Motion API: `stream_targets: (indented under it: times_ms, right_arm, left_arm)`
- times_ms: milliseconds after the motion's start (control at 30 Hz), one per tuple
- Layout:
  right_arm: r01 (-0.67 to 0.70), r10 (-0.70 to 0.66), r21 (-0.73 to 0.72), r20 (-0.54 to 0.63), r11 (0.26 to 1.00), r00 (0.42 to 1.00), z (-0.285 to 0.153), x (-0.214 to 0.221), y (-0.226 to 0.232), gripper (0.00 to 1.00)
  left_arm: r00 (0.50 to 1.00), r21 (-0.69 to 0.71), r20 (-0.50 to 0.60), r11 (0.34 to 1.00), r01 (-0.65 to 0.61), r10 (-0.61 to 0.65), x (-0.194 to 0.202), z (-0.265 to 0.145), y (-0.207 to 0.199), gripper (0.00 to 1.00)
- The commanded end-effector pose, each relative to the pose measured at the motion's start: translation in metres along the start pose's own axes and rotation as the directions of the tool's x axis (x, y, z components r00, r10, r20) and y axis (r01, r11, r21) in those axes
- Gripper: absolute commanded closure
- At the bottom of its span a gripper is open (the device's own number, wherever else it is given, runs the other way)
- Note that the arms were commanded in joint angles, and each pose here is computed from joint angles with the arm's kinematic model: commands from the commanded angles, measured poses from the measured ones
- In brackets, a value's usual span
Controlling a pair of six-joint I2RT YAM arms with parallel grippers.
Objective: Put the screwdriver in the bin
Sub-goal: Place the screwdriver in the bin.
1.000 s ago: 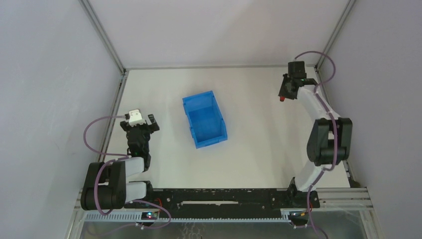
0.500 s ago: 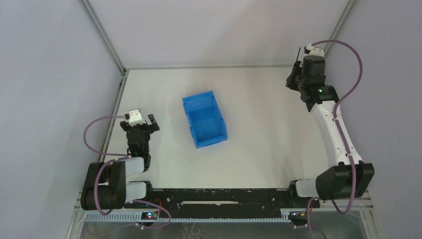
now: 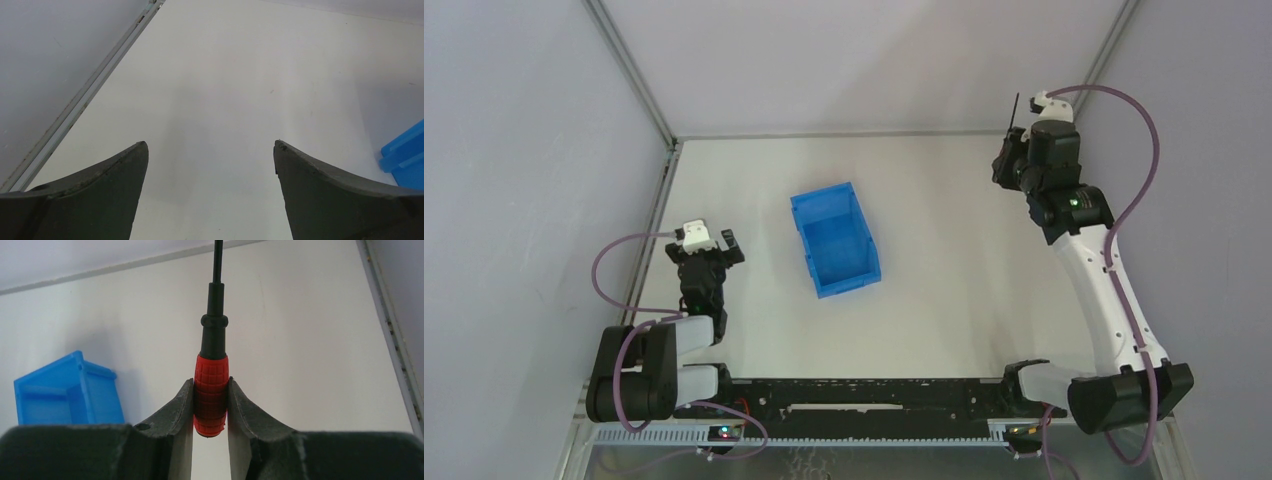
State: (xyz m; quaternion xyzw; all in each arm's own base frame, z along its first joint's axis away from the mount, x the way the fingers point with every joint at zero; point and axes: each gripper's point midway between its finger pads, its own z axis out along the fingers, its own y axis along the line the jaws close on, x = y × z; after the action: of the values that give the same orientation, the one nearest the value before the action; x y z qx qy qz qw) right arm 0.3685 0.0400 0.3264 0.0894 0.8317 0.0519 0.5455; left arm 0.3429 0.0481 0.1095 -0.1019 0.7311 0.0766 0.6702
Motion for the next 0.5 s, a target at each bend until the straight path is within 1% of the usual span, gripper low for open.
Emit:
stream_targets:
  times_ms: [0, 233, 467]
  right_arm:
    - [0.015, -0.015, -0.047, 0.003, 0.999, 1.000, -0.010, -0.003, 0.025, 0.94]
    - [0.058, -0.069, -0.152, -0.063, 0.987, 0.996, -0.007, 0.020, 0.084, 0.95]
    - [0.096, -0.133, -0.274, -0.119, 0.957, 0.984, -0.009, 0.042, 0.152, 0.96]
  left_arm:
    - [0.997, -0.015, 0.075, 1.000, -0.003, 0.004, -0.026, 0.009, 0.002, 0.00]
    - [0.997, -0.015, 0.074, 1.000, -0.003, 0.004, -0.026, 0.009, 0.002, 0.00]
    - [0.997, -0.014, 0.075, 1.000, -0.003, 0.004, -0.026, 0.009, 0.002, 0.00]
